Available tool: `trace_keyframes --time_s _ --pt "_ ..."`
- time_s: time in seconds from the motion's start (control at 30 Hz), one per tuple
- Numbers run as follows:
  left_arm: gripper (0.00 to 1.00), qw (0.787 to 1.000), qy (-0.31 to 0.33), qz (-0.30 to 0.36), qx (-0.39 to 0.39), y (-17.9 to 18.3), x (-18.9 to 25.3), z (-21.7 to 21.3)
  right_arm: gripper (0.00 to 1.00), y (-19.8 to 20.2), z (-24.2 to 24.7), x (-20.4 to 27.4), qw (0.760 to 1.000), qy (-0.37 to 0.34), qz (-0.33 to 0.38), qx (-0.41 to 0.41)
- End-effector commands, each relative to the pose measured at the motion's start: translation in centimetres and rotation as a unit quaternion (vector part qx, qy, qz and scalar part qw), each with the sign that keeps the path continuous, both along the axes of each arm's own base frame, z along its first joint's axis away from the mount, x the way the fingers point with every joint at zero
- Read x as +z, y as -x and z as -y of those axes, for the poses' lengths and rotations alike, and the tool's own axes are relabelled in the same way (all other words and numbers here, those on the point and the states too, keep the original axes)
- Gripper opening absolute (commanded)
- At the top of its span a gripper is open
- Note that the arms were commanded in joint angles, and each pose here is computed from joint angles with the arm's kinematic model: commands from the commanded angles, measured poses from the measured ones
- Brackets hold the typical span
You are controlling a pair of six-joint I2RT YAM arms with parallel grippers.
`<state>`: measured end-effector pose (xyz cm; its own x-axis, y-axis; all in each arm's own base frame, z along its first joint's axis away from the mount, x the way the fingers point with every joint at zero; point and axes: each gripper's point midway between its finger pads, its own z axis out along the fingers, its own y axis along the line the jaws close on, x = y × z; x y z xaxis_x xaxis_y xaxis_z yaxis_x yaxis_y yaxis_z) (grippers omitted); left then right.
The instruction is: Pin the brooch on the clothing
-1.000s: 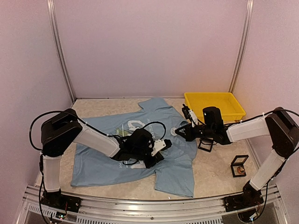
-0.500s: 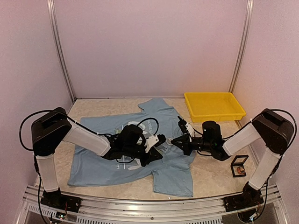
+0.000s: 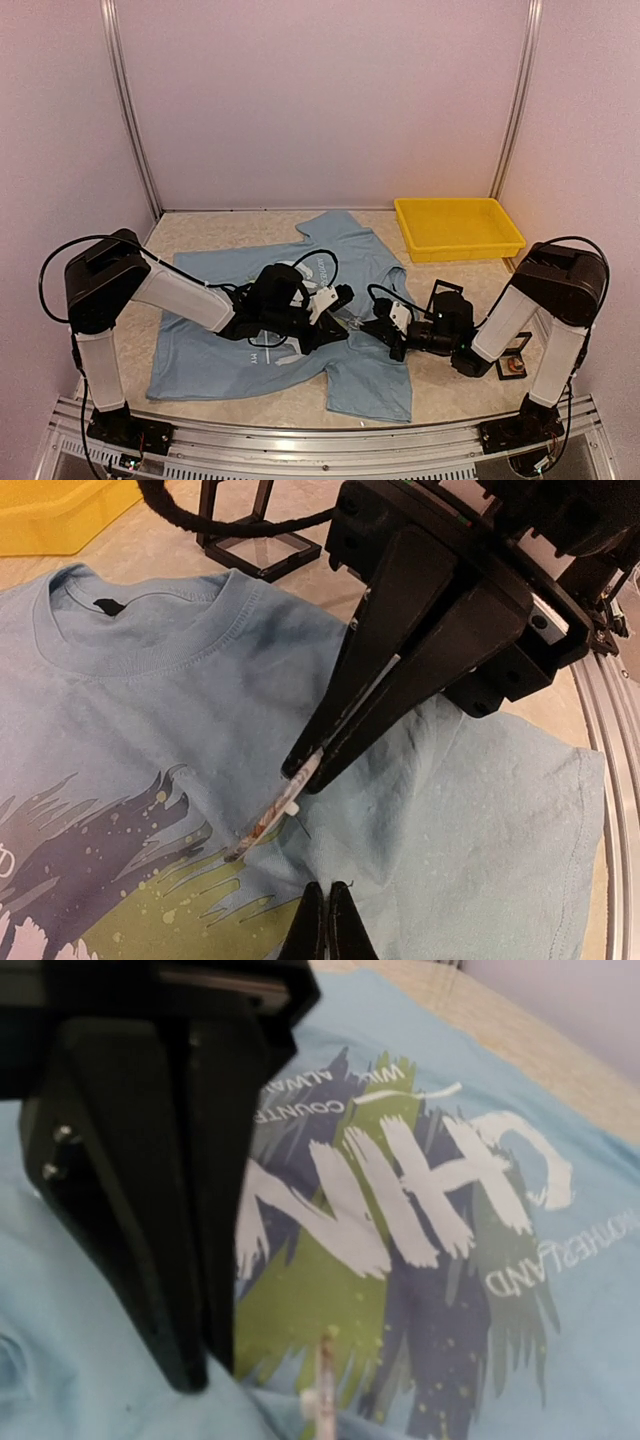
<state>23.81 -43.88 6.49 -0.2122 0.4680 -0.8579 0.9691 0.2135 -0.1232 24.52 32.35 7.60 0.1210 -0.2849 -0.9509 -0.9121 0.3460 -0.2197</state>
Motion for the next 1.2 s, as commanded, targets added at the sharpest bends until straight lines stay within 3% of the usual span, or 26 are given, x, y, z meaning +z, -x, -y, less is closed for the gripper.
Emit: trace_keyframes --time_s 0.0,0.5,0.77,1.0,1.17 --pt "0.0 1.0 0.025 0.005 -0.01 0.1 2.3 0.3 0.0 -0.1 -0.2 0.7 0.998 0.004 0.054 -0.009" --pt "0.0 0.999 0.034 0.014 -0.013 -0.2 2.6 0.1 0.0 0.6 -1.0 -0.9 0.996 0.052 0.068 0.038" --pt "0.01 1.0 0.006 0.015 -0.011 -0.4 1.2 -0.3 0.0 1.5 -1.3 0.7 0.997 -0.009 0.027 0.068" --pt "0.46 0.999 -0.01 0.028 -0.023 -0.9 2.8 -0.9 0.0 1.6 -1.3 0.9 0.996 -0.031 -0.001 0.086" --pt "0.49 0.998 0.016 0.058 -0.027 -1.2 4.2 -1.6 0.0 1.7 -1.7 1.4 0.994 -0.044 -0.012 0.099"
